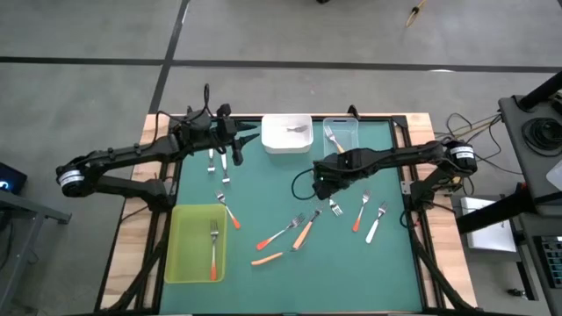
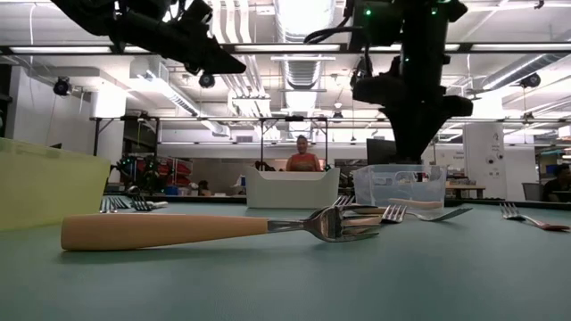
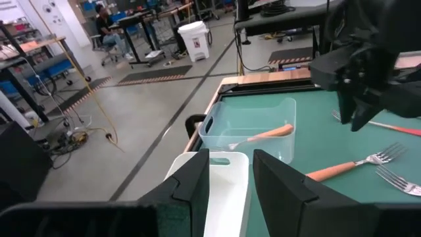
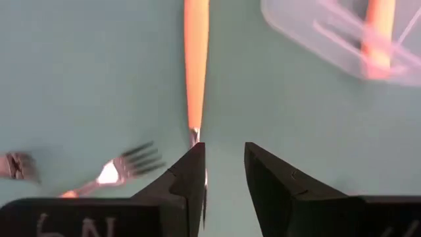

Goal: Sort silverware by color (type)
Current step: Put the light orange fork into the transparent bin

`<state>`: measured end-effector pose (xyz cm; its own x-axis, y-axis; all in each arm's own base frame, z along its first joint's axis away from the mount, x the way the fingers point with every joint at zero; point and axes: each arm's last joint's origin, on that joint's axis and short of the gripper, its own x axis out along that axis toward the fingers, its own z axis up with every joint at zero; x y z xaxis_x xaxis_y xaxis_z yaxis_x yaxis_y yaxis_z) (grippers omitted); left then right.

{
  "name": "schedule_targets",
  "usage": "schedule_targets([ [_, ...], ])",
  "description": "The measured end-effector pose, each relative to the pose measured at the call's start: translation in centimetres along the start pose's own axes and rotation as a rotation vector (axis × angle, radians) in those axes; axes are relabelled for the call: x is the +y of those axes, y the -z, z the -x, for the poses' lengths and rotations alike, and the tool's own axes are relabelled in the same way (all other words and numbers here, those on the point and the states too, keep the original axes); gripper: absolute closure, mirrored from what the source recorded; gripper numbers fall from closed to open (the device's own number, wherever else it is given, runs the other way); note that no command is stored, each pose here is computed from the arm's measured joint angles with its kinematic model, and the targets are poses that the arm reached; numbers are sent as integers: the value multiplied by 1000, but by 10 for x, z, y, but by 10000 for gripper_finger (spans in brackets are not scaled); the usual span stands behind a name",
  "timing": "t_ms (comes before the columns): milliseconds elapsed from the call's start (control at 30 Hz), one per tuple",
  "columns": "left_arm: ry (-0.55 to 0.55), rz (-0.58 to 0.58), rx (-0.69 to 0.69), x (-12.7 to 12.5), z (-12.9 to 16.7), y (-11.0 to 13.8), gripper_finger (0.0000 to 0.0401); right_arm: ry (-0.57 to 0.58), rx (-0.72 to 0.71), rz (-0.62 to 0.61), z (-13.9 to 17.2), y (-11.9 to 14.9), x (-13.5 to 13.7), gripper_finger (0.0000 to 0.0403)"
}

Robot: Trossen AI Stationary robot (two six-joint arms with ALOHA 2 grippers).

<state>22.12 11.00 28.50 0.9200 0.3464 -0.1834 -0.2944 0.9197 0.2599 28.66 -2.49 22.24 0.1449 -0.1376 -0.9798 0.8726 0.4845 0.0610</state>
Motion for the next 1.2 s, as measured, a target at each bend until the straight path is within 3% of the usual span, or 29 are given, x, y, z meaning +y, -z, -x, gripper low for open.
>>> schedule_targets([
  [367,-1,-8,4,0,0,1,301,-112,-86,16,-13,-20,12,253],
  [667,0,-9,6,0,0,2,301,-14,-15,23,-55,-22,19,245],
  [1200,1,-13,12,-1,0,3,301,16,-7,35,-64,-27,17,245],
])
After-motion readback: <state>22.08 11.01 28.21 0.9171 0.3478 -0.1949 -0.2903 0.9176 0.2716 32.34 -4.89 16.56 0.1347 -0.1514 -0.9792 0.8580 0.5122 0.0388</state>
